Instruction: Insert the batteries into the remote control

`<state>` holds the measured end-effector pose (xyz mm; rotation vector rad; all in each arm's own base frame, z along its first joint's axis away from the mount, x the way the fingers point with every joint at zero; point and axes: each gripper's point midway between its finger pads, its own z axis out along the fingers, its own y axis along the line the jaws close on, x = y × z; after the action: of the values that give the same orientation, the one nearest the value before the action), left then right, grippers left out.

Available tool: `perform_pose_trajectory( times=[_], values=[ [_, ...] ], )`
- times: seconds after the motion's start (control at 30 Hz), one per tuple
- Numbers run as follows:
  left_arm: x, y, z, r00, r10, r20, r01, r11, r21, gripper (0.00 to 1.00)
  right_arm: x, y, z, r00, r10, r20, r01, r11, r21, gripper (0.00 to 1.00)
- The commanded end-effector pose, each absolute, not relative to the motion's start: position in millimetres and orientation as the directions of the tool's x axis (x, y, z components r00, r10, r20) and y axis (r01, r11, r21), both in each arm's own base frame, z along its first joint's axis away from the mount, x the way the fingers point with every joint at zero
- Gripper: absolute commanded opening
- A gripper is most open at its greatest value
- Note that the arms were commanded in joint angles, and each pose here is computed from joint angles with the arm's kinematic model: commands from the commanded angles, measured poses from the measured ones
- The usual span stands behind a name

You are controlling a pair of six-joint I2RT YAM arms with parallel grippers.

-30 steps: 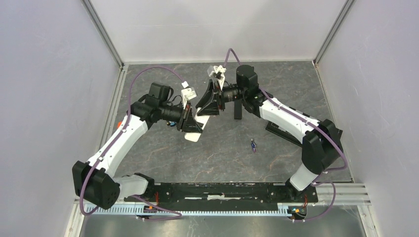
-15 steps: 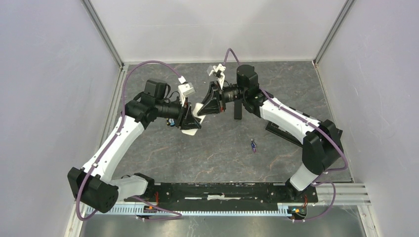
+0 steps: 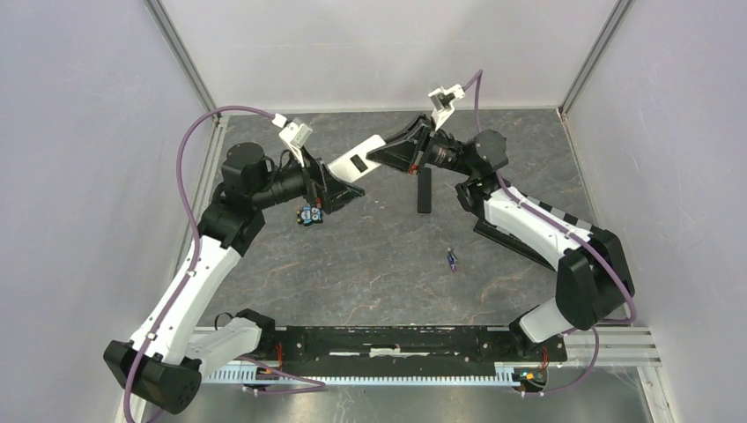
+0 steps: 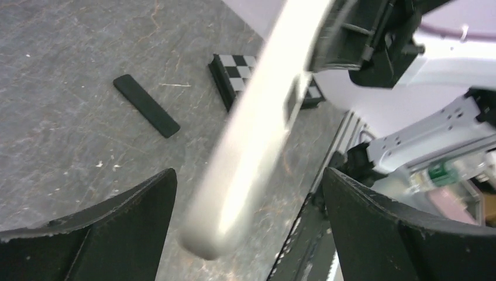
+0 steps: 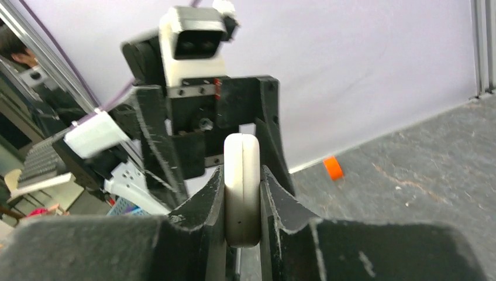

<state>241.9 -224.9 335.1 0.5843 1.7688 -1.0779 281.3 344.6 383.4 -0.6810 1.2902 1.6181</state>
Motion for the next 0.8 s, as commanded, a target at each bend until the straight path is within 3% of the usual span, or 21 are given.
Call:
perform_pose_trajectory(
  times=[0.0,0.23,0.37,0.57,0.77],
  values=[
    [252.0,-230.7,378.5,-0.484,-0.289,-0.826,0.719,0.407,-0.564,1.0,270.8,326.5,436.8,-0.39,0.474,-0.789,-0.906,-0.041,0.422,0.0],
    [241.8,-241.0,430.6,-0.54,-0.485,-0.688,0.738,0.119,-0.664,0.97,273.0,320.3,441.1,-0.49,0.527,-0.695,-0.843,-0.084,0.531,0.0],
    [244.5,-241.8,436.0,-0.556,-0.522,-0.647,0.731,0.065,-0.68,0.87,280.4,322.5,431.1,-0.516,0.516,-0.683,-0.813,-0.045,0.58,0.0],
    [242.8,-247.4,426.5,-0.6,-0.501,-0.623,0.709,0.027,-0.705,0.6,287.1,323.3,418.5,-0.539,0.53,-0.654,-0.778,-0.016,0.628,0.0],
    [243.8,-249.1,420.1,-0.608,-0.482,-0.631,0.704,0.04,-0.709,0.11,293.8,323.4,403.2,-0.541,0.526,-0.656,-0.757,0.034,0.652,0.0]
  ],
)
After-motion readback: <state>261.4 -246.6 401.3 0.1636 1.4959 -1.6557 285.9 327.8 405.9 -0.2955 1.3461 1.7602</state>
